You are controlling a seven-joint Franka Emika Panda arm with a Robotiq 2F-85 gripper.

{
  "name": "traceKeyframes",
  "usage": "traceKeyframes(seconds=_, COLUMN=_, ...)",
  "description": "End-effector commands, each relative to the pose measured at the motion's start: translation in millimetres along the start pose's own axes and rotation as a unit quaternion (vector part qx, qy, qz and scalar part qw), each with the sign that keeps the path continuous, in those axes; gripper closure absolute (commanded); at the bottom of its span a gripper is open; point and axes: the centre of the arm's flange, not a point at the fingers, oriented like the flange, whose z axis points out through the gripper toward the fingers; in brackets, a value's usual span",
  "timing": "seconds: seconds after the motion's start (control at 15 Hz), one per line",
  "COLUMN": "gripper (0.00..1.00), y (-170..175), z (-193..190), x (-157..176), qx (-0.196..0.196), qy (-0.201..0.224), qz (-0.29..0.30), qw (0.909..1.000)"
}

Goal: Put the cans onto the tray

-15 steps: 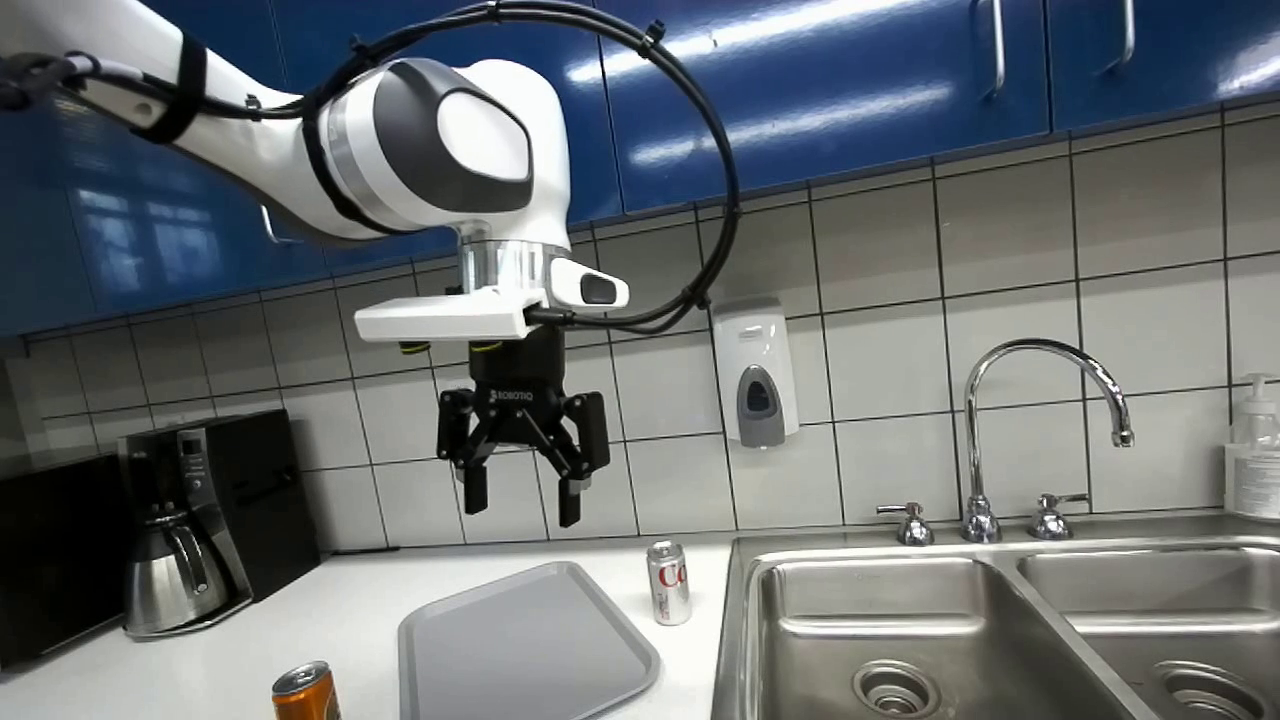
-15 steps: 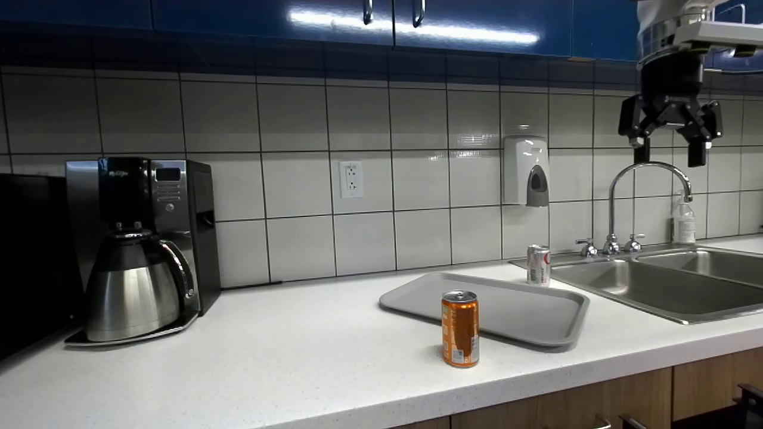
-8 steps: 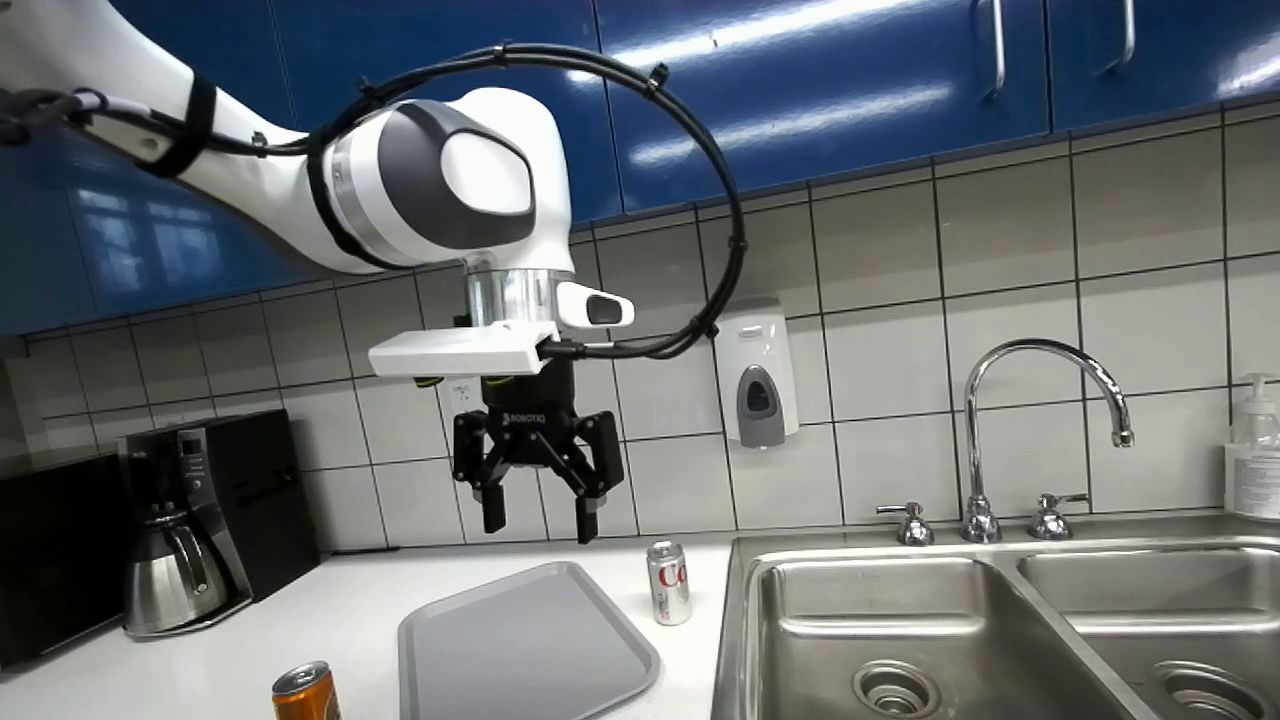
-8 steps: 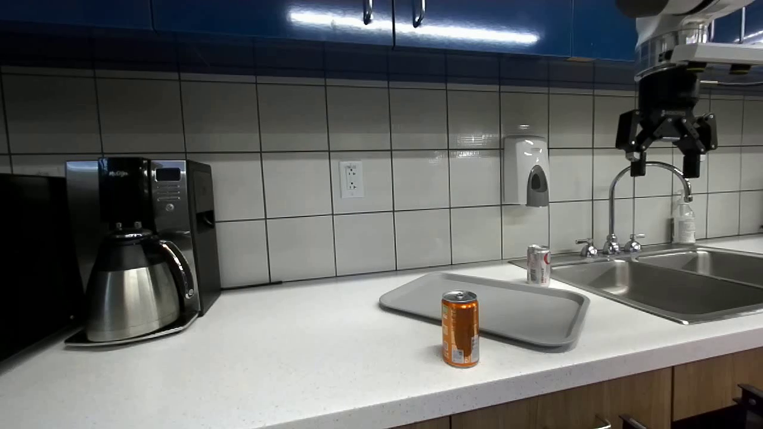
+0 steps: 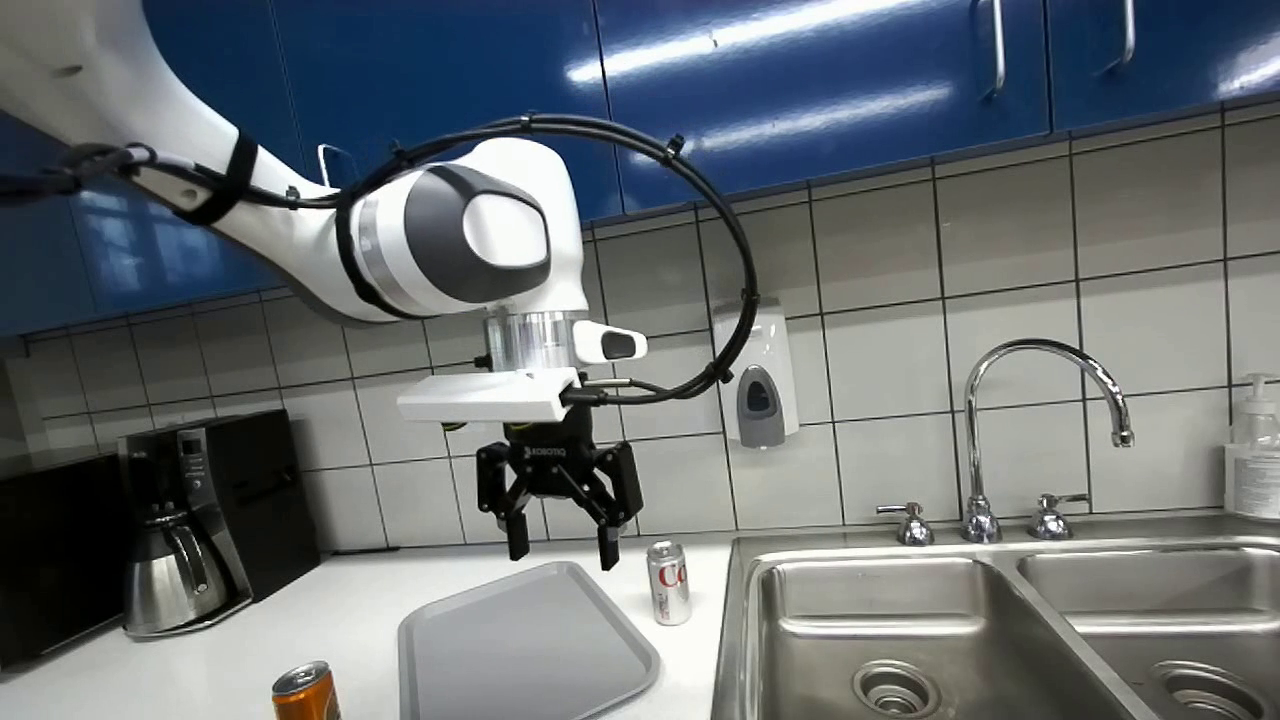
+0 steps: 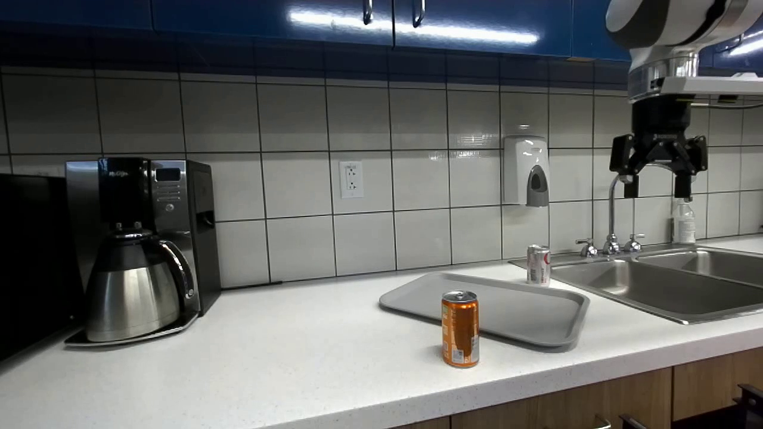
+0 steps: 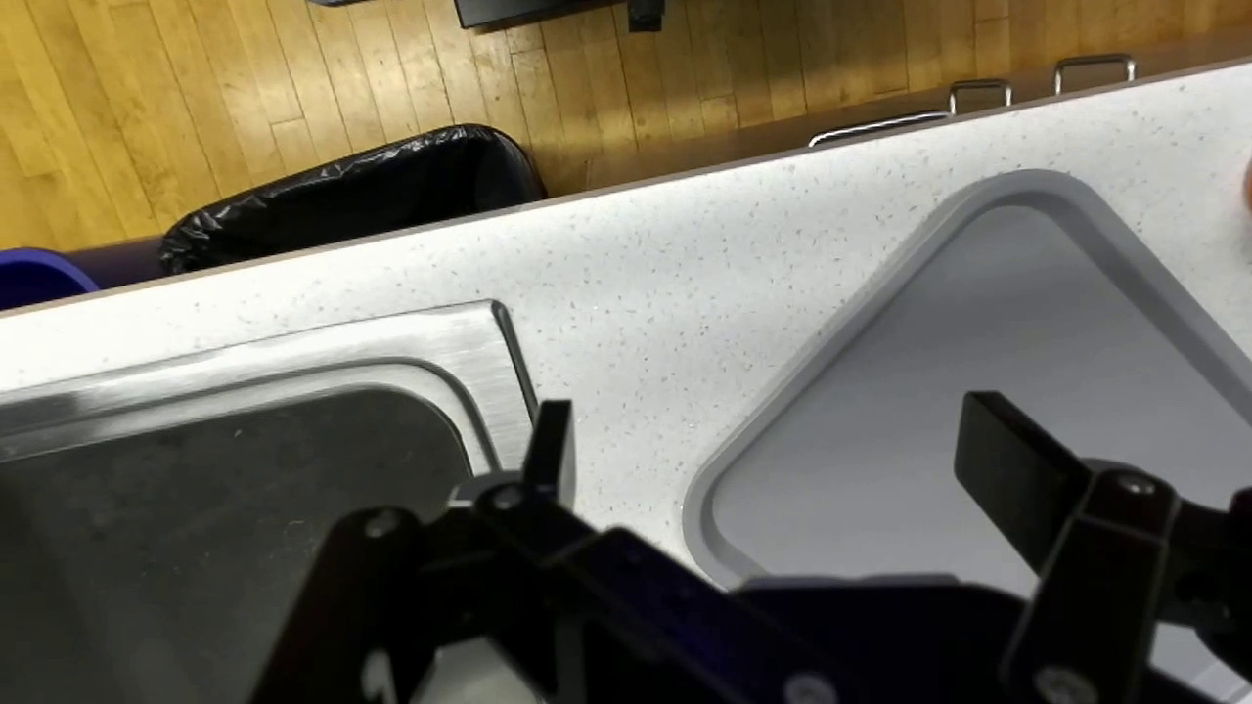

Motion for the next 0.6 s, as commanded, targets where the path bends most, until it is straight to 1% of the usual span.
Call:
traceKeyframes(seconds=0.0, gripper=0.00, y=7.1, z=16.2, x=15.8, qx=-0.017, qy=0.000, qz=0.003, qw=0.9999)
traceKeyframes(seconds=0.53, gripper=0.00, y=17.4, z=45.0, x=44.4, qx=-0.028, qy=0.010, qz=0.001, qw=0.9996)
